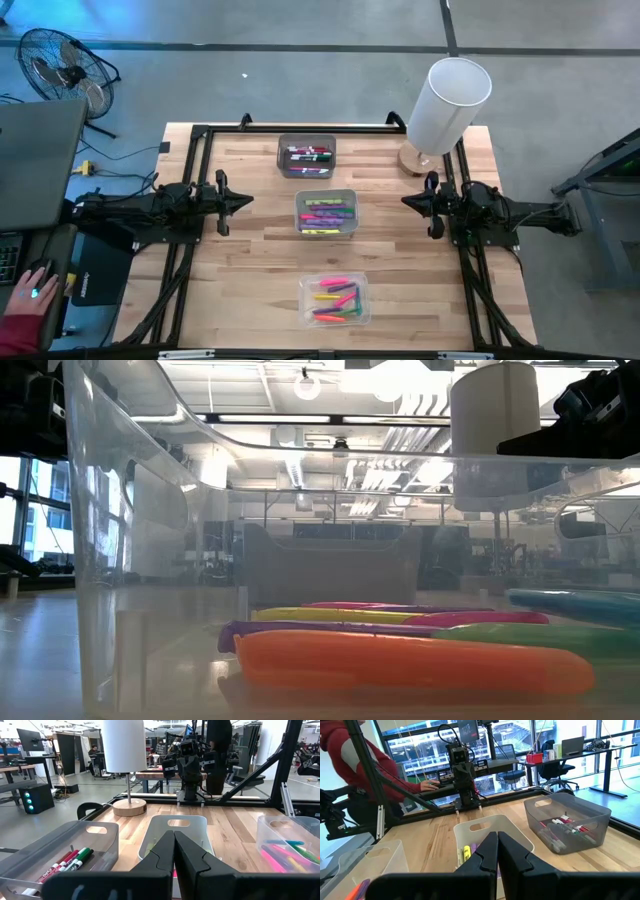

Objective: Pick & Place Markers
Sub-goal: Return to Home Position

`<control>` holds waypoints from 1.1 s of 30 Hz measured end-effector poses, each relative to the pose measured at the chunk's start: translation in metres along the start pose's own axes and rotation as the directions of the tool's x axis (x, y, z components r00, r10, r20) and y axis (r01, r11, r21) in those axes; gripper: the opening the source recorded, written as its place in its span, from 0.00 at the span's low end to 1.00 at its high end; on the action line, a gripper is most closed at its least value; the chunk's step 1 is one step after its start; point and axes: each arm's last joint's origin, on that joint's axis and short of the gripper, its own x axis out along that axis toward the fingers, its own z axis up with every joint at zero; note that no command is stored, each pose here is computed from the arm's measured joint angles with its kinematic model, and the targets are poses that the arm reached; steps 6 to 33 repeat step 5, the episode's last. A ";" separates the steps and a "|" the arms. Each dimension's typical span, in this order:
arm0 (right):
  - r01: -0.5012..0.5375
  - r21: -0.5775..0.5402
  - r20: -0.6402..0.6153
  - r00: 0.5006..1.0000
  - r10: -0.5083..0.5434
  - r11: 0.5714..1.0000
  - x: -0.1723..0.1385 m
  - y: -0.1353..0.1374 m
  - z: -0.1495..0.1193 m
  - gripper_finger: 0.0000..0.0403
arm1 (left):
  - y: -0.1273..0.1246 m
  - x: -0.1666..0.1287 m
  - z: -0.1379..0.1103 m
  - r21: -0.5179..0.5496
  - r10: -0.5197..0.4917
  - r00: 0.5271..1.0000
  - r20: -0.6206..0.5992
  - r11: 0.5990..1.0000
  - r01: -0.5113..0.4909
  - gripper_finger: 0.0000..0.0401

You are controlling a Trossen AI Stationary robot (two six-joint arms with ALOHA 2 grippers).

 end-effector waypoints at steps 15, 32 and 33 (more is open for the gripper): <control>0.000 0.000 0.000 1.000 0.000 1.000 0.000 0.000 0.000 0.00 | 0.000 0.000 0.000 0.000 0.000 1.000 0.000 1.000 0.000 0.01; 0.000 0.000 0.000 1.000 0.000 1.000 0.000 0.000 0.000 0.00 | 0.000 0.000 0.000 0.000 0.000 1.000 0.000 1.000 0.000 0.01; 0.000 0.000 0.000 1.000 0.000 1.000 0.000 0.000 0.000 0.00 | 0.000 0.000 0.000 0.000 0.000 1.000 0.000 1.000 0.000 0.01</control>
